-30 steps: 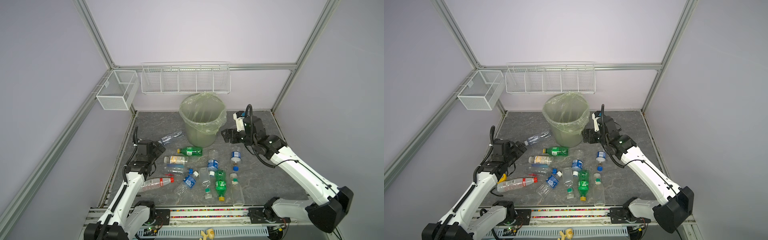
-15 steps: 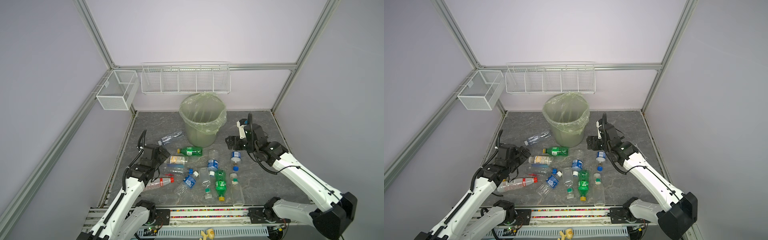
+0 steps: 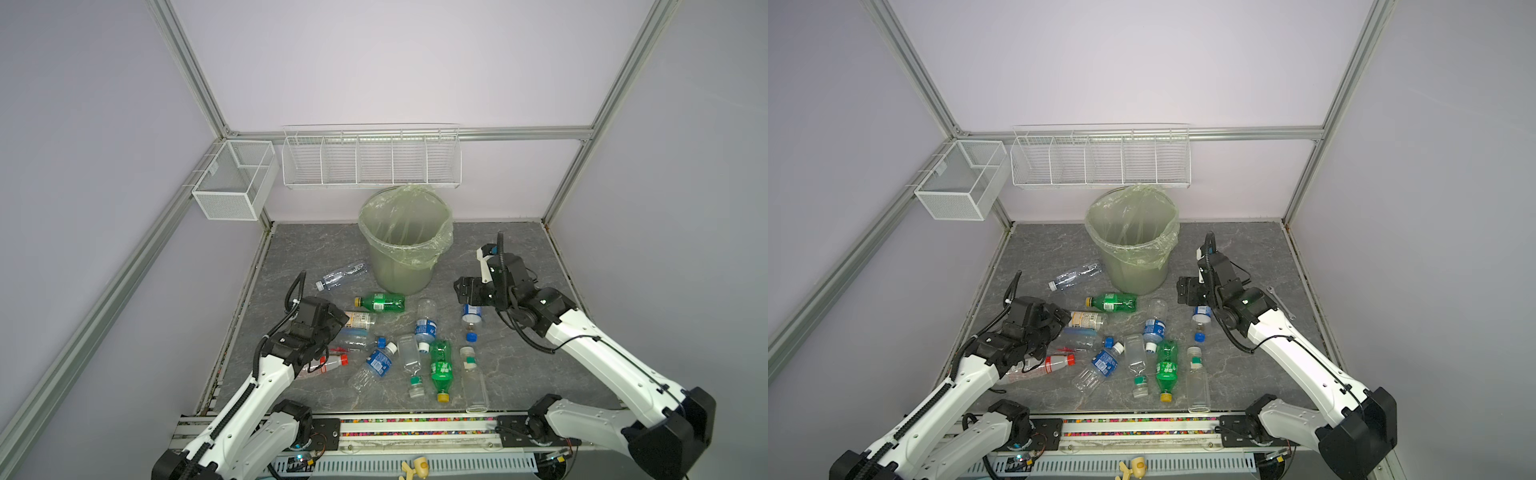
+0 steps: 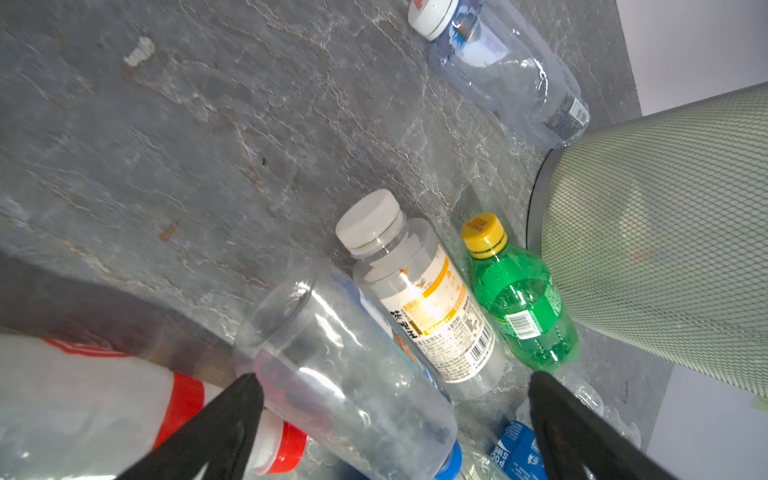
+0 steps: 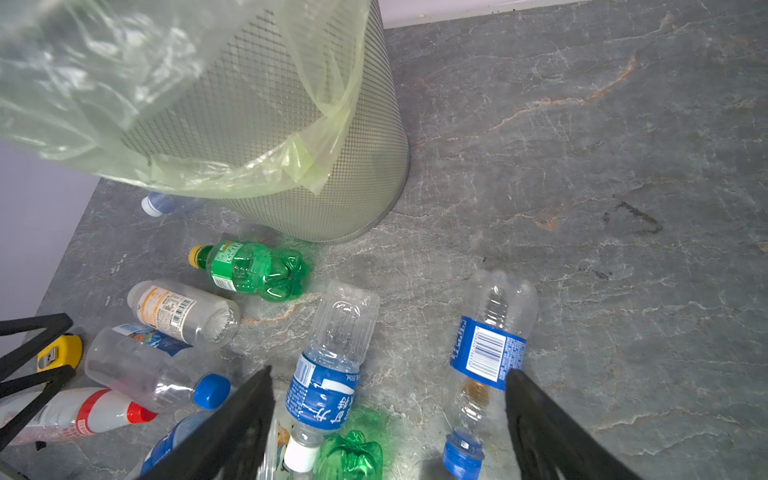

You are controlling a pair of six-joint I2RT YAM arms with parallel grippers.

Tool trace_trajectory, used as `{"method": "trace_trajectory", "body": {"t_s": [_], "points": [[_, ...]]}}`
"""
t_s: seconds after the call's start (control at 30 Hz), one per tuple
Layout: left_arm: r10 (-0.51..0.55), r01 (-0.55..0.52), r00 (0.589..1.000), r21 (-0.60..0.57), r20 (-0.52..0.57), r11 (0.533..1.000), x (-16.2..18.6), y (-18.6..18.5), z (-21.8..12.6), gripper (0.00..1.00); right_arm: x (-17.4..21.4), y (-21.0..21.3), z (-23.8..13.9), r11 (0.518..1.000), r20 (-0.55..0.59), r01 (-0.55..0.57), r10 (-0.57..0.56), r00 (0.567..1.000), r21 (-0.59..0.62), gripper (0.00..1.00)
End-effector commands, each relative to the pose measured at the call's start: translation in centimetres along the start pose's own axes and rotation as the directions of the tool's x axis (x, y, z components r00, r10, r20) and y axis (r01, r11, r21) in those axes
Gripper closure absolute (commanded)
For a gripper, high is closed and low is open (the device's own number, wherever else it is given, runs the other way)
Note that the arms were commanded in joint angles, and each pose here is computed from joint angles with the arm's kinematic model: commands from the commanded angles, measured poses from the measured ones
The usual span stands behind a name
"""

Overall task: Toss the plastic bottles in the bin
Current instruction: 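Draw the right gripper back from the bin while the left arm reaches forward, then lower the left gripper onto the clear red-and-blue labelled bottle and close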

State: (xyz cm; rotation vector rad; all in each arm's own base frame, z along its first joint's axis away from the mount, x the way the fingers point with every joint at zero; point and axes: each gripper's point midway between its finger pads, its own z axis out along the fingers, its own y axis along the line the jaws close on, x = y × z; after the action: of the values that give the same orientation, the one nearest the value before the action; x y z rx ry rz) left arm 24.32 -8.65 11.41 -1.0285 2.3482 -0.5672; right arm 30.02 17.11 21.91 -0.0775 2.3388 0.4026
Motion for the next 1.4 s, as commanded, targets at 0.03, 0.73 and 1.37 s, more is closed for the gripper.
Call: {"method": "trace_trajectory", "body": {"t_s": [0.03,0.73,1.37], "points": [[-0.044,0.043,0.998,-0.024,-0.038,0.999,1.0,0.7,0.2,0.00,0.8,-1.0,-0.2,0.999,0.007,-0.040,0.040,0.999,0.028,0.12],[-0.055,0.049,0.994,-0.066,-0.090,0.997,4.1,2.4,3.8,0.07,0.9,-1.6,-0.5,0.998,0.027,-0.045,0.044,0.999,0.042,0.12],[-0.023,0.018,0.998,-0.090,-0.061,0.996,3.7,2.3,5.9,0.19,1.1,-1.8,-0.4,0.997,0.019,-0.046,0.045,0.999,0.058,0.12]]}}
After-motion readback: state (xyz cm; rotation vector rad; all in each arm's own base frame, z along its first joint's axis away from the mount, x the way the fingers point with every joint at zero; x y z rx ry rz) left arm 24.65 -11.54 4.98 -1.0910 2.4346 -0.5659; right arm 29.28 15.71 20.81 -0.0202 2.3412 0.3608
